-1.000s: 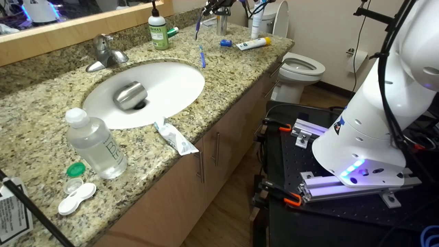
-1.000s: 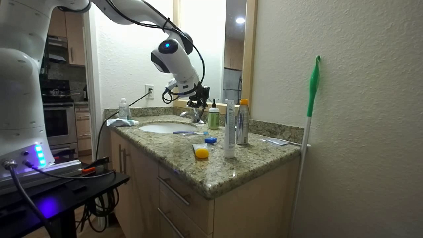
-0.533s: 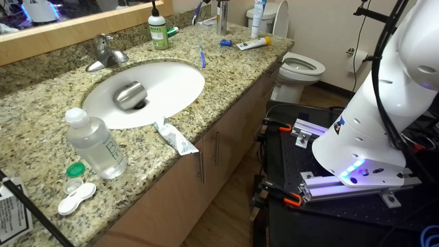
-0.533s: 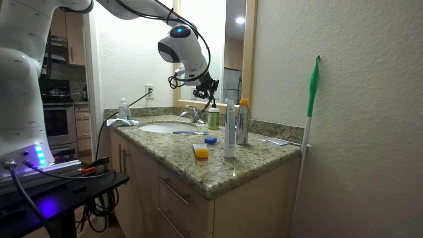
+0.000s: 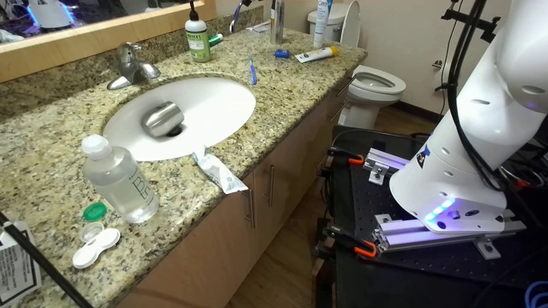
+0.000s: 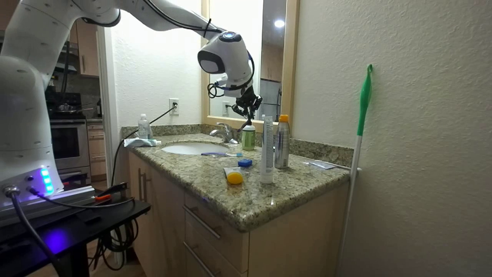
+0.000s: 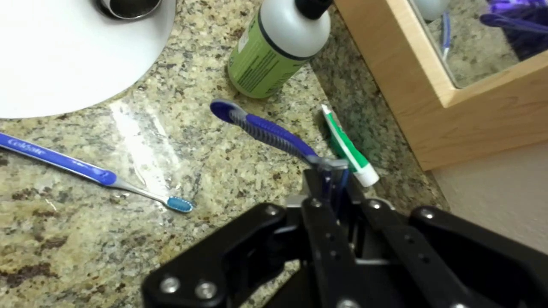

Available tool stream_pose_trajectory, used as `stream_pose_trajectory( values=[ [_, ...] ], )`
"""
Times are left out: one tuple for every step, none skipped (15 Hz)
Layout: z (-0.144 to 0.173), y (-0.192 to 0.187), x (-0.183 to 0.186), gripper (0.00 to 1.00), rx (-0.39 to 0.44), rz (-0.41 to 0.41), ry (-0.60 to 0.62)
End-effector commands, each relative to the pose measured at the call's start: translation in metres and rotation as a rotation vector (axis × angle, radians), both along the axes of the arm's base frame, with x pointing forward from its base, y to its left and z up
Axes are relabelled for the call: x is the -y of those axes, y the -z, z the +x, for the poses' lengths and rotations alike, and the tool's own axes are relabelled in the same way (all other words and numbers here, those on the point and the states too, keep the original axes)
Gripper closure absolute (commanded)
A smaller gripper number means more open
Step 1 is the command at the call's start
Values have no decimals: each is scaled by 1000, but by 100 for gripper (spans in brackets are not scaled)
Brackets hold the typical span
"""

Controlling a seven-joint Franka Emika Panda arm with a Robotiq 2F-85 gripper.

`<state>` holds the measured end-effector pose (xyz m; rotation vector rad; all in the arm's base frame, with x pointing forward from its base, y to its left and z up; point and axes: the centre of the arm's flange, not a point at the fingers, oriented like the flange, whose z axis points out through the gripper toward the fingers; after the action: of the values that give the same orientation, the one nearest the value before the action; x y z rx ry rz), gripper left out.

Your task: Close the tap and then remove the shaving stick from the metal cup and put it on the right side of the sink counter

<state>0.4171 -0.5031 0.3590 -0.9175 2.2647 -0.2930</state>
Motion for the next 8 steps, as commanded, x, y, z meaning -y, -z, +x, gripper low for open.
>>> stream_pose_trajectory(
  values=[
    [10,6,-4,88,-37,-1,-15],
    [19,11,-9,88,-64,-1,-27],
    [25,14,-12,88,-76,-3,-34],
    [28,15,-13,97,-79,-5,-38],
    [33,21,-7,97,-116,30,-37],
    [38,28,3,97,-151,65,-27],
    [41,33,10,97,-178,78,-3],
    [44,35,20,97,-208,85,21]
  ],
)
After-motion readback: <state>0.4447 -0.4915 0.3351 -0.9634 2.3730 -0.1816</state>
